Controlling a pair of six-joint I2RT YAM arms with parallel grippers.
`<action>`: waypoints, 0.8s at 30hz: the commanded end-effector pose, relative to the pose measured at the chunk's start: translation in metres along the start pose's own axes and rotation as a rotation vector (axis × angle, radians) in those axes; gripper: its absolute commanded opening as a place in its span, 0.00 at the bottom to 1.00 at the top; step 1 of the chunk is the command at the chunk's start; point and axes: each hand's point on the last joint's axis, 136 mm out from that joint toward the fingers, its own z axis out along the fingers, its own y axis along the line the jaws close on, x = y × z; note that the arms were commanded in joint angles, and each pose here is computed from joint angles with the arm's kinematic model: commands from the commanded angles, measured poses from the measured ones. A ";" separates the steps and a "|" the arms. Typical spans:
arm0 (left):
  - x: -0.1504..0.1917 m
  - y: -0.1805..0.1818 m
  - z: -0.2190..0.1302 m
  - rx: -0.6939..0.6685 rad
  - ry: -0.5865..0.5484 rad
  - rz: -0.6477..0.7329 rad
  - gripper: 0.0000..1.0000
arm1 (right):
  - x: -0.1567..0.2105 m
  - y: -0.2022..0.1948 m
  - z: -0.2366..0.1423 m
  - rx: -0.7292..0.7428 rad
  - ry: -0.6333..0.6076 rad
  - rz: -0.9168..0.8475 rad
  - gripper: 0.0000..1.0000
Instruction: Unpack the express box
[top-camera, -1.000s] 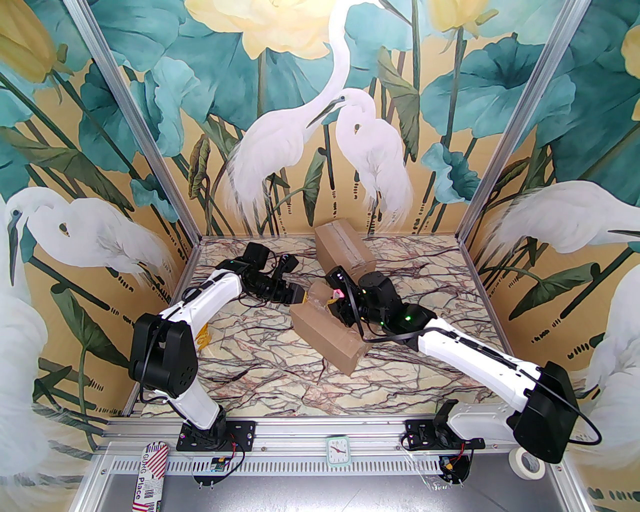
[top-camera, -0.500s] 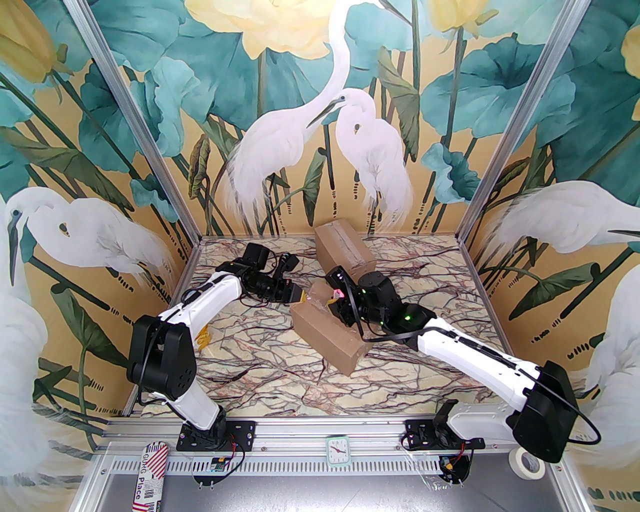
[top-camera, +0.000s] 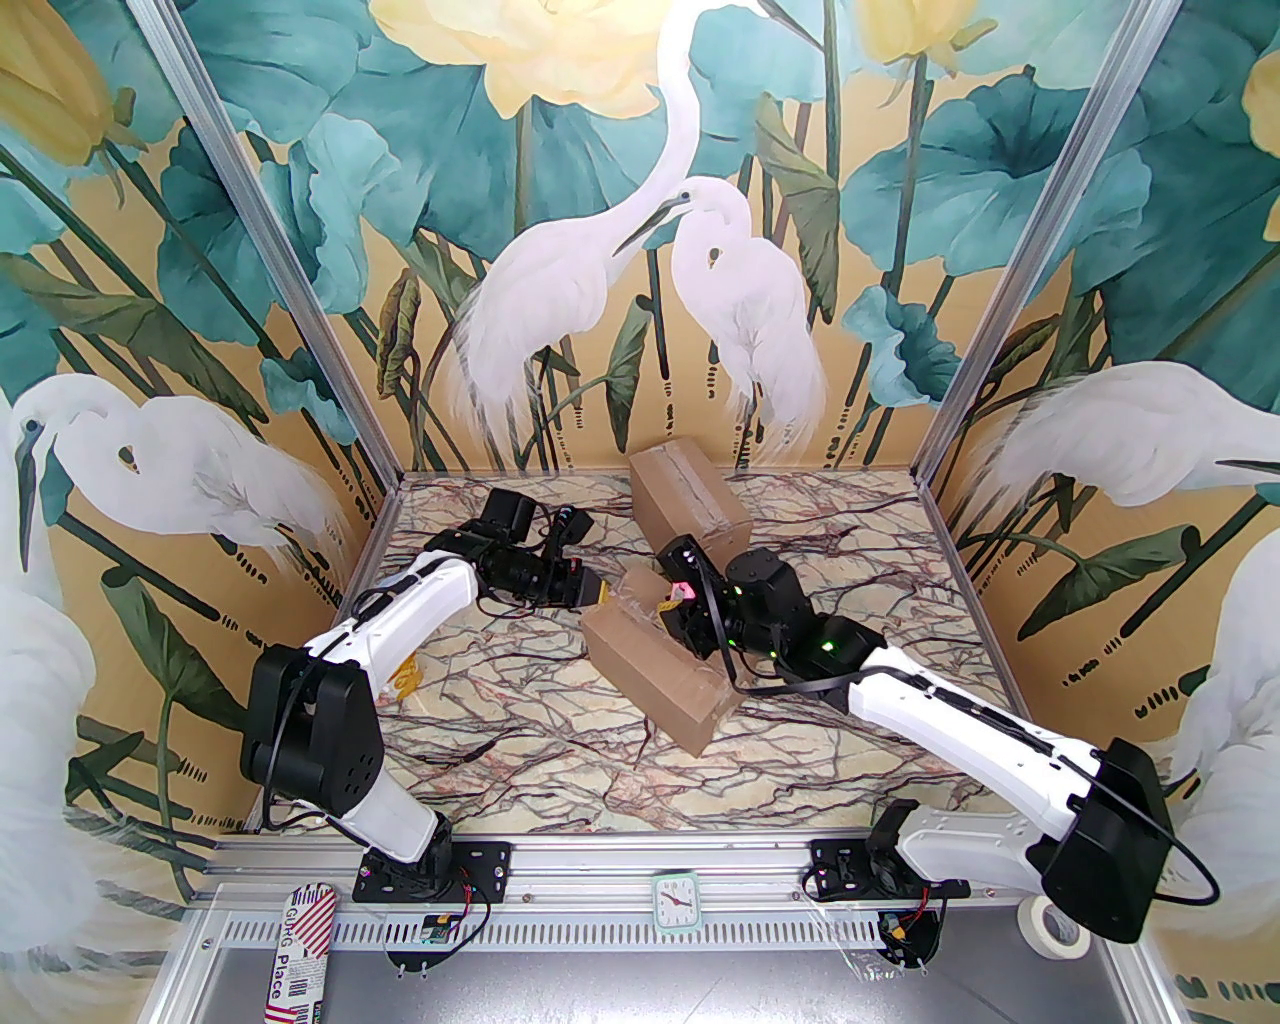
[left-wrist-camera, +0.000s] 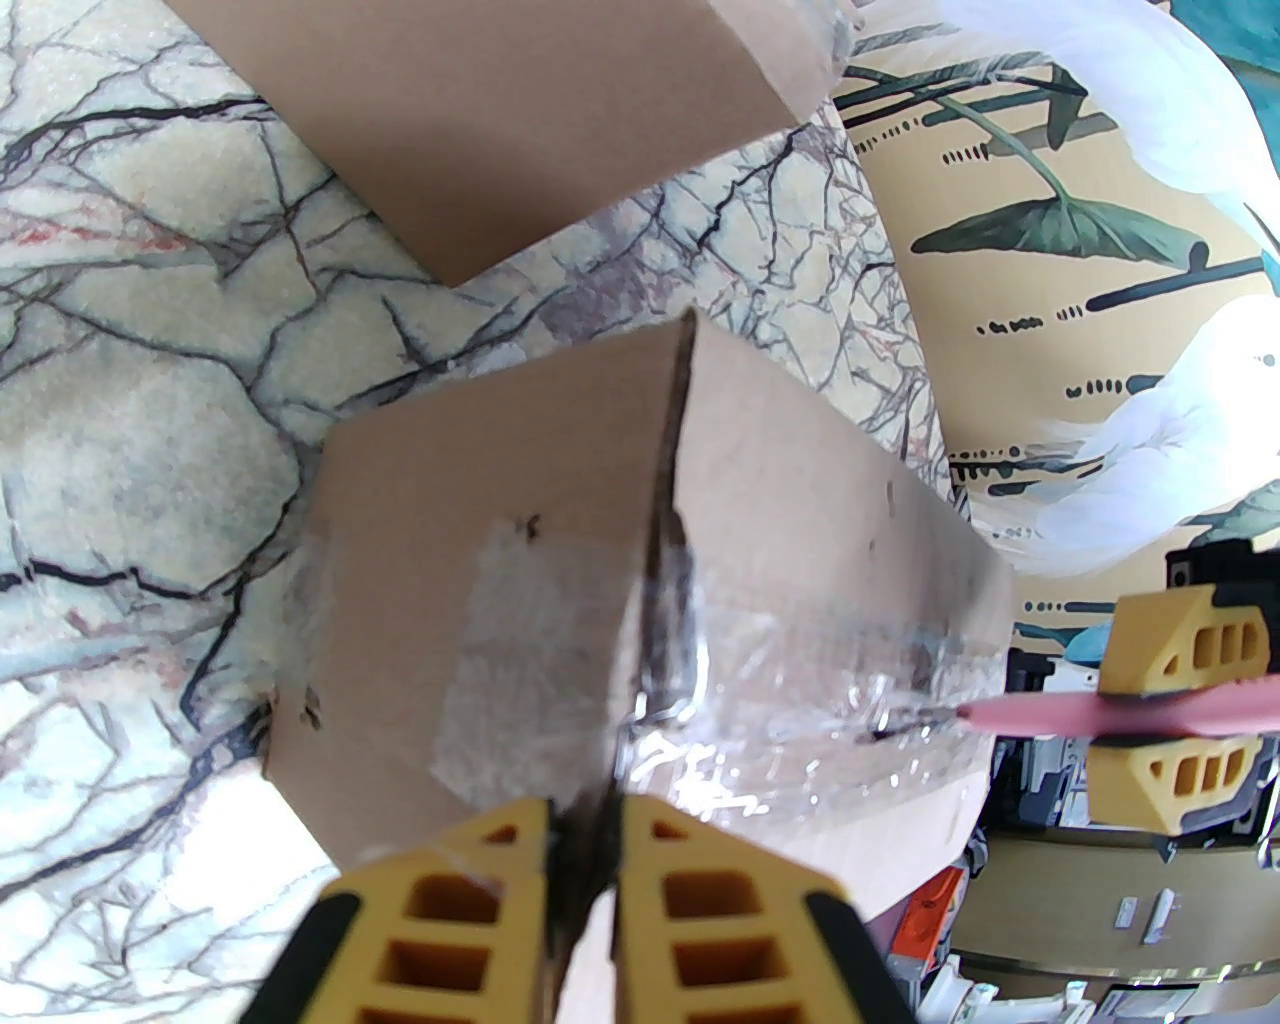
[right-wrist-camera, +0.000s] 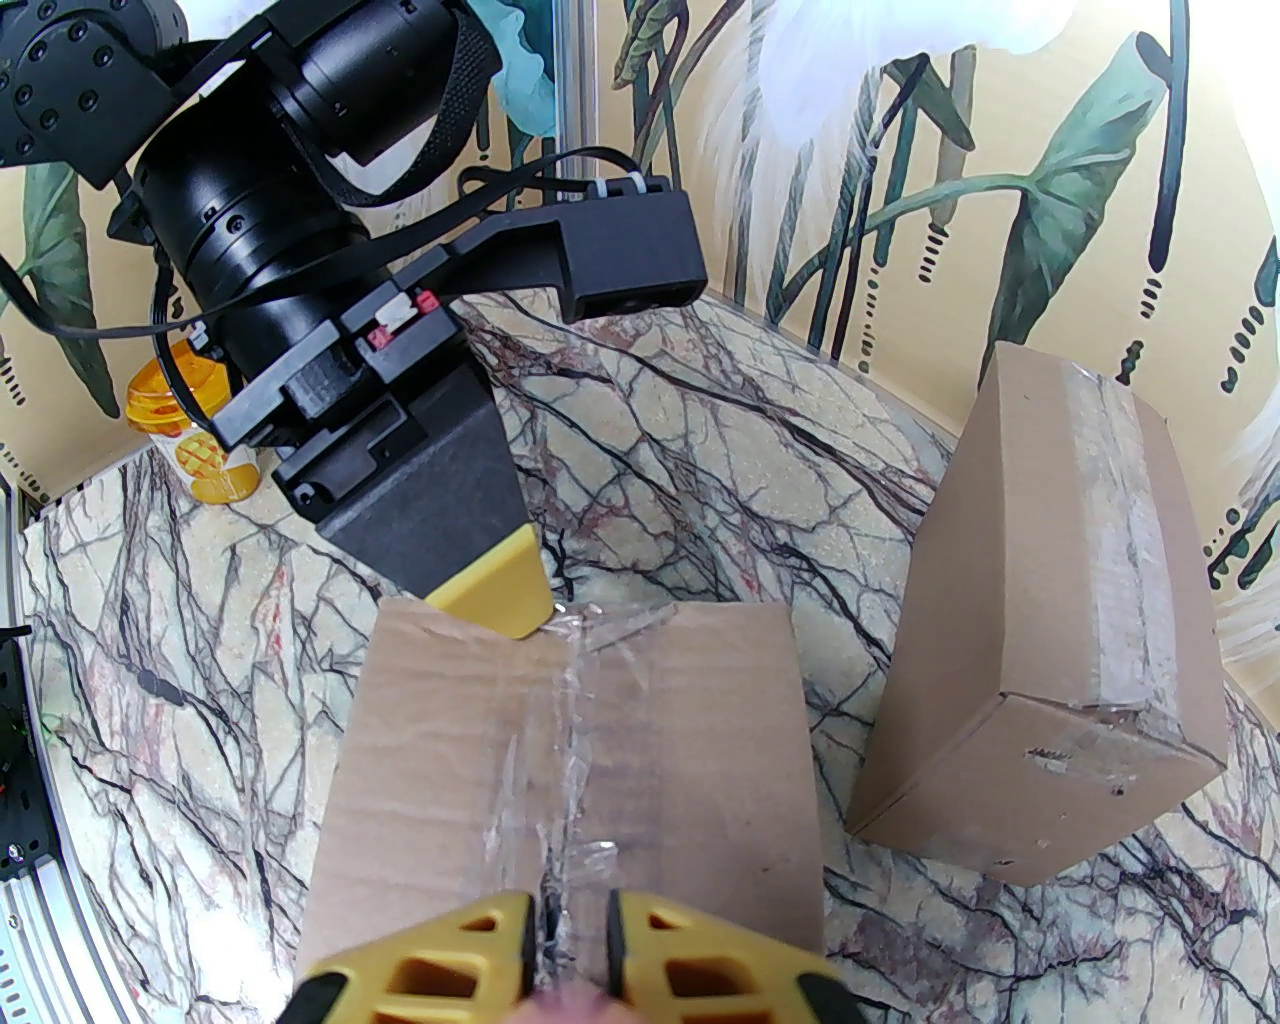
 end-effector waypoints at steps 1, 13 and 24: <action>0.004 0.064 -0.009 -0.238 -0.029 -0.106 0.00 | 0.025 0.002 -0.017 0.007 0.085 0.035 0.00; 0.008 0.047 -0.021 -0.204 -0.058 -0.087 0.00 | -0.010 0.004 -0.009 -0.019 -0.012 0.038 0.00; -0.003 -0.016 -0.027 -0.007 -0.070 0.078 0.44 | -0.035 0.006 0.002 -0.040 -0.052 0.042 0.00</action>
